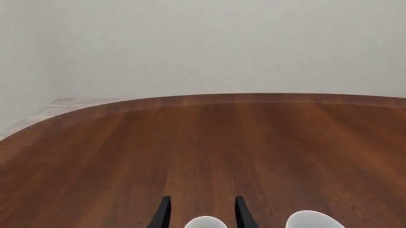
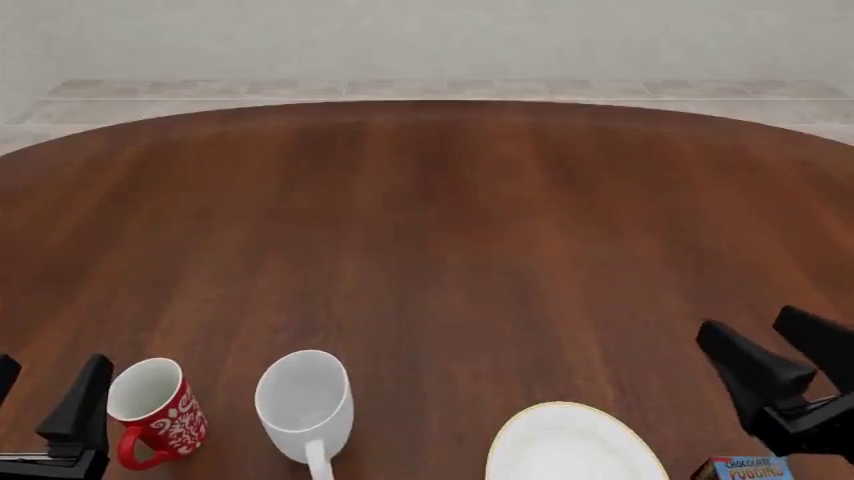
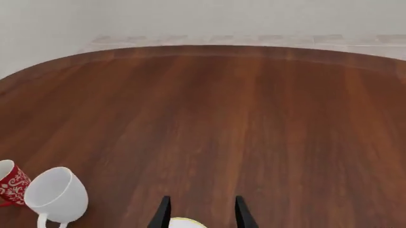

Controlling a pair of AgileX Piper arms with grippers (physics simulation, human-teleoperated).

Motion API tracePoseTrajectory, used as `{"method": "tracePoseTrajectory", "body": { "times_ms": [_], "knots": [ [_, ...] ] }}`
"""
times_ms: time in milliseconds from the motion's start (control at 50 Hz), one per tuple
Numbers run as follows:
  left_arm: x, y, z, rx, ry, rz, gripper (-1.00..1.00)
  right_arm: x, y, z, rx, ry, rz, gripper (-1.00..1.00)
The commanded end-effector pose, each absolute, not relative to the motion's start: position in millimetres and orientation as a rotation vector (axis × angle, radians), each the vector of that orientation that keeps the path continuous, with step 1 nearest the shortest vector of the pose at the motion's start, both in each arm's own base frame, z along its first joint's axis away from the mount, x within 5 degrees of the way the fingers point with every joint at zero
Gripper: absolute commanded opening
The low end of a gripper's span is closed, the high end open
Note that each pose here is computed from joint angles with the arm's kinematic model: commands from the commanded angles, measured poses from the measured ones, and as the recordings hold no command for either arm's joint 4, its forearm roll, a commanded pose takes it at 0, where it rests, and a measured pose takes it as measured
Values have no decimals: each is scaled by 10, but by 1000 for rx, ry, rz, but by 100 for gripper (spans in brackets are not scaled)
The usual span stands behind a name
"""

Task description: Put the white mug on the plate.

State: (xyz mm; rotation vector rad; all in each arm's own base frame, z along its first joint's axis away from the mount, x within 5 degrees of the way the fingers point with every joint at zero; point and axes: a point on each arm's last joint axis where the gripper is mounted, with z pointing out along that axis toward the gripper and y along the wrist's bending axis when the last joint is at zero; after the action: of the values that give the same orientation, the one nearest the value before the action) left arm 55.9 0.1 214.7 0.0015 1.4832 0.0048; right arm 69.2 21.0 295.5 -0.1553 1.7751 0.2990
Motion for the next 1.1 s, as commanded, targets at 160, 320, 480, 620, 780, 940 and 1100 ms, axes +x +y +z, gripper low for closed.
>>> {"method": "tracePoseTrajectory", "body": {
  "times_ms": [160, 320, 480, 620, 780, 940, 1100],
  "knots": [
    [560, 1, 2150, 1, 1485, 3, 100, 824, 487, 3538, -290, 2002, 500, 100],
    [560, 1, 2155, 1, 1485, 3, 100, 897, 667, 3629, -329, 2095, 588, 100],
    [562, 0, 2141, 2, 1484, 3, 100, 974, 833, 3640, -302, 2172, 664, 100],
    [562, 0, 2141, 2, 1484, 3, 100, 1008, 978, 3660, -300, 2205, 730, 100],
    [562, 0, 2141, 2, 1484, 3, 100, 1088, 1208, 3720, -345, 2247, 764, 100],
    [560, 0, 2155, 2, 1484, 3, 100, 1127, 1444, 3723, -383, 2304, 796, 100],
    [561, 0, 2144, 3, 1483, 4, 100, 1152, 1660, 3669, -407, 2340, 826, 100]
  ]
}}
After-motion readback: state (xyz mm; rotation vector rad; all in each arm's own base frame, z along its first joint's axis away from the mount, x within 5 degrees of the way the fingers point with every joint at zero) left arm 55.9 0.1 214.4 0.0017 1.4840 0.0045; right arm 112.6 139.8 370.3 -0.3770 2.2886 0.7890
